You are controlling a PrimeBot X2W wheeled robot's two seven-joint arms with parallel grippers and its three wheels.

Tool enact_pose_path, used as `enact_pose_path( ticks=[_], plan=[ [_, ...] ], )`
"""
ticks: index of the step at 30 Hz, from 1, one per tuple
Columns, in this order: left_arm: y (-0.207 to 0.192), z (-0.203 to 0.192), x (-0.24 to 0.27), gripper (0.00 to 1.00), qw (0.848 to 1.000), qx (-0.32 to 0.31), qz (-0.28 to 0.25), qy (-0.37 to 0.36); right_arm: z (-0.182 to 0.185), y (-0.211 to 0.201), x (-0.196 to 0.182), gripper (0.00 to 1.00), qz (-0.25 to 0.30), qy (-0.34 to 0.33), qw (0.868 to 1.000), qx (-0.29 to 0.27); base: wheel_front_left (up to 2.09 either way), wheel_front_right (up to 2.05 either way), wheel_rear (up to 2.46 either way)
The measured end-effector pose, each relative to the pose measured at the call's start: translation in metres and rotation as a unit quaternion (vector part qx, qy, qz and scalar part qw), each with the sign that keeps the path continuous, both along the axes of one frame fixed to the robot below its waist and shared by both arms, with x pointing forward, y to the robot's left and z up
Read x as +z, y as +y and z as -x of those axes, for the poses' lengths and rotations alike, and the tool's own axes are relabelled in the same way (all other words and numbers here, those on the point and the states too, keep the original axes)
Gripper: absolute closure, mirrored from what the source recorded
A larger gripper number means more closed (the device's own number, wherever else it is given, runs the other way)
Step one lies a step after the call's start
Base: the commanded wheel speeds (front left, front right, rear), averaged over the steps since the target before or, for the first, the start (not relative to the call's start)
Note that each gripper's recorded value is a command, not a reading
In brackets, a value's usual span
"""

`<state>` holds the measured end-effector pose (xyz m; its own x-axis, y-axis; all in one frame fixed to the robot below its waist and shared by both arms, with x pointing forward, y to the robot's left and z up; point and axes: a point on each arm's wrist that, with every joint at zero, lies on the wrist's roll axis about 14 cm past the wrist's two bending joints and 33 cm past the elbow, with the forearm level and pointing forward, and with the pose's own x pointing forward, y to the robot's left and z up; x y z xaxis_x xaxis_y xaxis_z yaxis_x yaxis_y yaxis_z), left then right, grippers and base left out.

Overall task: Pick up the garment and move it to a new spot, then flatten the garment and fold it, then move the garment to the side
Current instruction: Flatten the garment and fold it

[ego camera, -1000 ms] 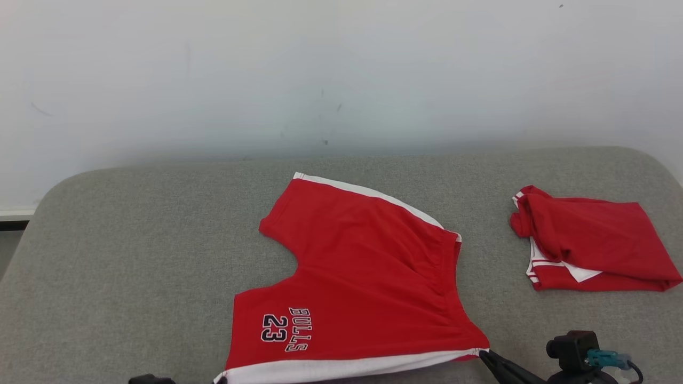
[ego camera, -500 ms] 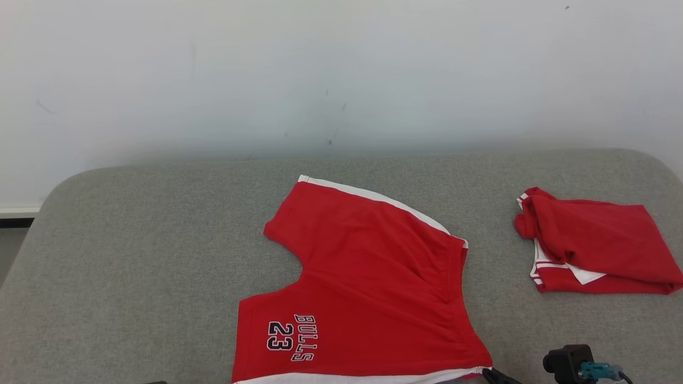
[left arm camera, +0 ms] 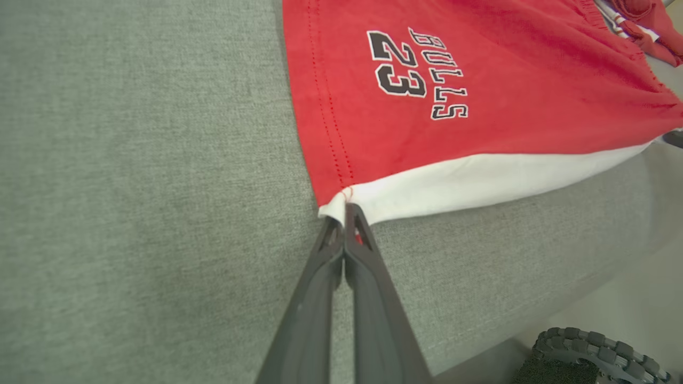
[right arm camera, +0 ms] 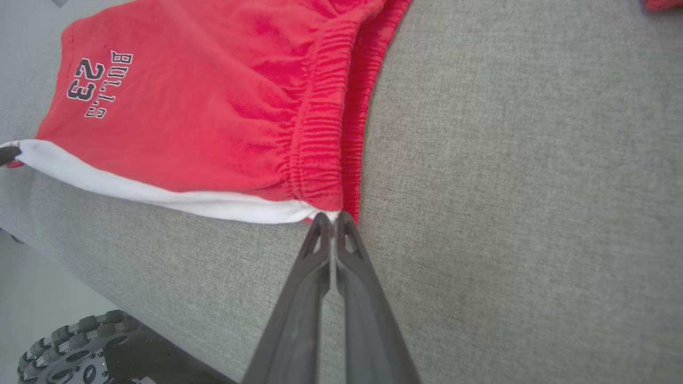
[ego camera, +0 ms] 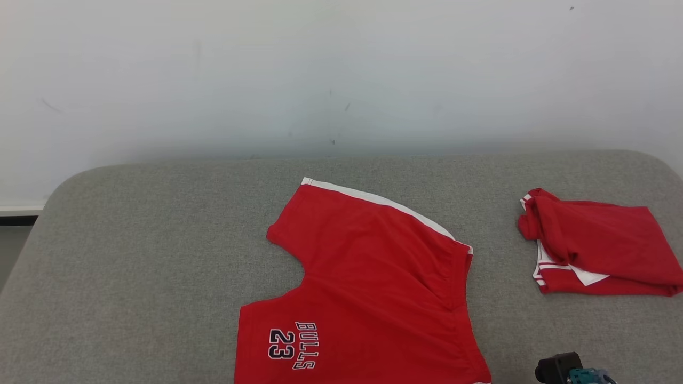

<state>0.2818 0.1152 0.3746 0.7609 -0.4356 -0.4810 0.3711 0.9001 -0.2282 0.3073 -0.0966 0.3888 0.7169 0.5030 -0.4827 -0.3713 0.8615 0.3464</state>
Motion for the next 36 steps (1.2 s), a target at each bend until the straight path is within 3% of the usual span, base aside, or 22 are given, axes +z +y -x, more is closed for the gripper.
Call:
enact_pose_path(
  ticks=[4,5,6,7,8,9,10,26,36],
  plan=[
    [-0.001,0.0,-0.002,0.99,1.0,0.005,0.003,0.005,0.0,0.003,-0.001,1.0,0.001,0.004,1.0,-0.001,0.0,0.0,0.0],
    [-0.002,0.001,-0.002,0.87,1.0,0.005,0.004,0.006,0.0,0.004,-0.001,0.93,0.0,0.004,1.0,-0.001,0.0,0.0,0.0],
    [-0.002,0.001,-0.002,0.75,1.0,0.005,0.005,0.007,0.0,0.005,-0.001,0.82,-0.001,0.005,1.0,0.0,0.0,0.0,0.0],
    [-0.002,0.001,-0.003,0.54,1.0,0.006,0.005,0.008,0.0,0.006,-0.001,0.58,-0.001,0.005,1.0,0.001,0.0,0.0,0.0],
    [-0.002,0.001,-0.003,0.31,1.0,0.007,0.004,0.008,0.0,0.007,-0.001,0.42,-0.002,0.005,1.0,0.001,0.0,0.0,0.0],
    [-0.001,0.001,-0.003,0.05,1.0,0.009,0.004,0.008,-0.001,0.007,-0.001,0.02,-0.003,0.004,1.0,0.001,0.0,0.0,0.0],
    [0.001,0.001,-0.003,0.0,1.0,0.012,0.003,0.008,-0.001,0.008,0.0,0.0,-0.004,0.004,1.0,0.002,0.0,0.0,0.0],
    [0.026,-0.017,0.022,0.0,0.997,0.053,-0.003,-0.047,-0.024,-0.009,0.035,0.0,-0.043,-0.041,0.998,-0.033,0.0,0.0,0.0],
    [0.036,-0.022,0.041,0.0,0.994,0.077,0.008,-0.079,-0.018,-0.015,0.057,0.0,-0.085,-0.054,0.994,-0.044,0.0,0.0,0.0]
  ],
)
